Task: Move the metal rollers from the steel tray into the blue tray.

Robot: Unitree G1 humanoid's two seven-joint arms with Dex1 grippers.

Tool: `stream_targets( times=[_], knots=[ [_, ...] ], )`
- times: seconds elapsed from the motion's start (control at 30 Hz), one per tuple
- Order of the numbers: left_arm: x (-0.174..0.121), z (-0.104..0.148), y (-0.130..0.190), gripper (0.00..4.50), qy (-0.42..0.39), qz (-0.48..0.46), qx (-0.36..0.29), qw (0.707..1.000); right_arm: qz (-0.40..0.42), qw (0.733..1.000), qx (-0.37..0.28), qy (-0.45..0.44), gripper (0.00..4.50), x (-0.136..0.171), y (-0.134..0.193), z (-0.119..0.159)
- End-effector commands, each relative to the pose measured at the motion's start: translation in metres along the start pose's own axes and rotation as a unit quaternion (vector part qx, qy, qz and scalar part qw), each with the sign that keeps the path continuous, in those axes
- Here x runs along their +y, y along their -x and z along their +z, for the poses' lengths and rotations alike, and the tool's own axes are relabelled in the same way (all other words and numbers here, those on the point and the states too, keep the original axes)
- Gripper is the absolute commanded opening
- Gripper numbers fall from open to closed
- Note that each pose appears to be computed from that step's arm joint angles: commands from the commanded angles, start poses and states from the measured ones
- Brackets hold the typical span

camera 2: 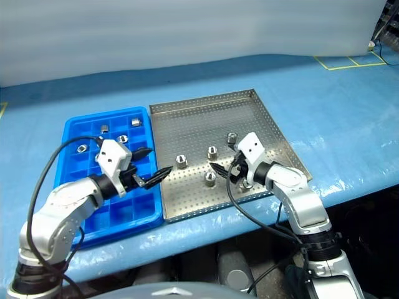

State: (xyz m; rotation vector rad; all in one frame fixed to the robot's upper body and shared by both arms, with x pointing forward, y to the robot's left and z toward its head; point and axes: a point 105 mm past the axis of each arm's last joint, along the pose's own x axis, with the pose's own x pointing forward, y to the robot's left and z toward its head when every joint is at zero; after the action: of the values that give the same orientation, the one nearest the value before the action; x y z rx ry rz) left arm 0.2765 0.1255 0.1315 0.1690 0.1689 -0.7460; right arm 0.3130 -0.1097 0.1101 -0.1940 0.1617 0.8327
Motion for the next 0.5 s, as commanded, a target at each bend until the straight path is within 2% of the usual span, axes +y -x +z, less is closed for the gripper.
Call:
stream_targets(
  times=[0.03, 0.27, 0.5],
  knots=[
    [0.001, 0.009, -0.008, 4.47, -0.039, -0.009, 0.013, 0.999, -0.009, 0.999, -0.029, 0.014, 4.5, -0.002, 0.002, 0.013],
    [0.014, 0.012, -0.039, 4.47, -0.176, -0.055, 0.119, 0.976, -0.009, 0.999, -0.042, 0.013, 4.5, 0.002, -0.002, 0.014],
    [0.031, -0.004, -0.054, 4.47, -0.187, -0.103, 0.209, 0.954, -0.012, 0.998, -0.057, 0.011, 4.5, 0.009, -0.003, 0.014]
  ],
)
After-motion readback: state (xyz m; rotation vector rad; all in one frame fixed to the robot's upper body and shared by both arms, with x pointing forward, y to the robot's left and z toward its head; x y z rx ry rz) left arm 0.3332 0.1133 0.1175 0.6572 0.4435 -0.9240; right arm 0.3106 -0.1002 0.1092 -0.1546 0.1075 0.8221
